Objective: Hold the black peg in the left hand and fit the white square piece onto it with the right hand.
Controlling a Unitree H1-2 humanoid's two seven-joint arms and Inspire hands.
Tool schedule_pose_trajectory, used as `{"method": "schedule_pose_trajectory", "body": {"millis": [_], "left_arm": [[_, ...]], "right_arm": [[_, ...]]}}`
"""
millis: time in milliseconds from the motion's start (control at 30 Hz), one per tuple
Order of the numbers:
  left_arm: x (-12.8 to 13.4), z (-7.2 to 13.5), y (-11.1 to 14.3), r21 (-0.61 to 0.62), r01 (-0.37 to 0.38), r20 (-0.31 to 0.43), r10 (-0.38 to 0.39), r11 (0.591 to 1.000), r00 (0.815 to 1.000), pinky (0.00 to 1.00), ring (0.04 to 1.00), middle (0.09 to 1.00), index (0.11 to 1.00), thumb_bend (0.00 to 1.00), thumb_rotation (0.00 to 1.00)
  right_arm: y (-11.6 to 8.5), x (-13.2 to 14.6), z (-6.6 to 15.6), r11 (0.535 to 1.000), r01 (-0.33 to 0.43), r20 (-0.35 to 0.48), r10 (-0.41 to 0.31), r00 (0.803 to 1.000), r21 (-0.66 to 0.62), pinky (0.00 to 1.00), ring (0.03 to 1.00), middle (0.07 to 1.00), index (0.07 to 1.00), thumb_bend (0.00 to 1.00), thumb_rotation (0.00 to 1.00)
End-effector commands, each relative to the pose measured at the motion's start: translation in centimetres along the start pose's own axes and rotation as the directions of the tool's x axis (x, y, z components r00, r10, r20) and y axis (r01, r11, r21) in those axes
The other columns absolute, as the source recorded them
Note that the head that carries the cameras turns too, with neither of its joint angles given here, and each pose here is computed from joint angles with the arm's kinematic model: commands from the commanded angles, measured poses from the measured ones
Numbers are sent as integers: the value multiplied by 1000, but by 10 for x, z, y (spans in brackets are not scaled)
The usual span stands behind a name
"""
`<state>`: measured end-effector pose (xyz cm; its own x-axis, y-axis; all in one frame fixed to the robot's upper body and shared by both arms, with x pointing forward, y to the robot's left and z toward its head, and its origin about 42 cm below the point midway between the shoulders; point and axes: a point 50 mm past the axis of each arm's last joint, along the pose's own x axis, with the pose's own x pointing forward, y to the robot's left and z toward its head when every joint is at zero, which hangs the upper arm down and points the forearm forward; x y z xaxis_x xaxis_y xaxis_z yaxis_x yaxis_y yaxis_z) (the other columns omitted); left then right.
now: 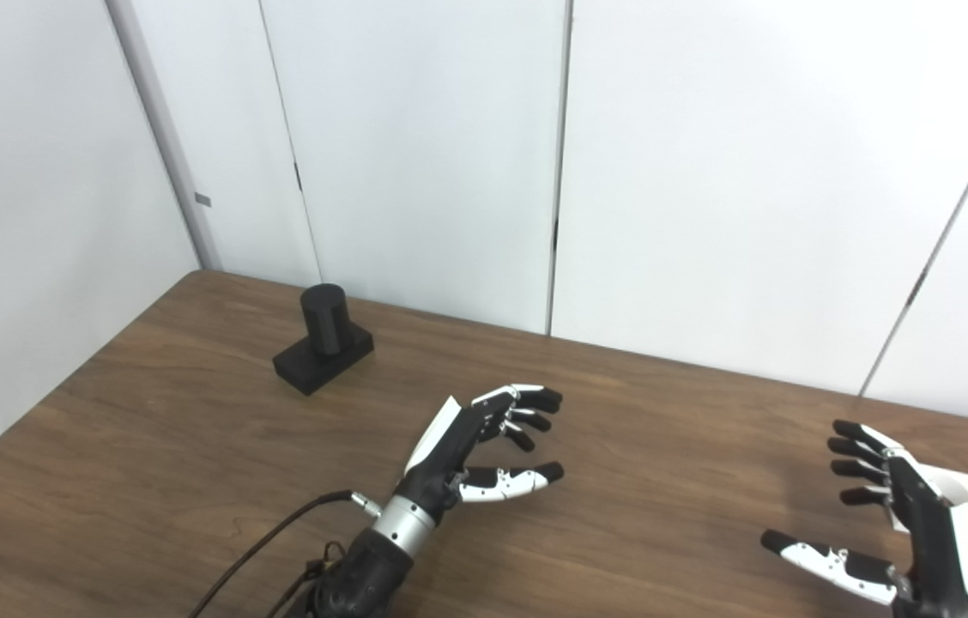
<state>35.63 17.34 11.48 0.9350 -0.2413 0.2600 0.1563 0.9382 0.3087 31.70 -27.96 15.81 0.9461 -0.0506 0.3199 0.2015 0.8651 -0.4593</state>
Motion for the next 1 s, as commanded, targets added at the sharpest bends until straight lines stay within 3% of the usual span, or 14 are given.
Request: {"method": "schedule_pose_trajectory", "body": {"millis": [0,167,467,967], "left_arm": [[16,19,6,7,-29,93,28,1000,995,552,688,764,727,672,68],[19,32,26,85,-60,139,48,995,989,541,674,726,672,748,57],[26,52,61,200,-129,162,97,971,982,555,711,729,643,750,2],[33,73,115,312,-242,158,201,919,967,659,779,773,713,754,27]], "right_arm": [[-7,12,17,1000,30,68,-30,997,3,555,684,729,756,573,0],[-7,11,19,1000,30,71,-31,997,8,545,676,725,752,573,0],[-7,12,17,1000,28,76,-29,997,9,542,670,720,742,574,0],[-10,12,20,1000,26,71,-27,997,8,534,666,719,740,575,0]]}}
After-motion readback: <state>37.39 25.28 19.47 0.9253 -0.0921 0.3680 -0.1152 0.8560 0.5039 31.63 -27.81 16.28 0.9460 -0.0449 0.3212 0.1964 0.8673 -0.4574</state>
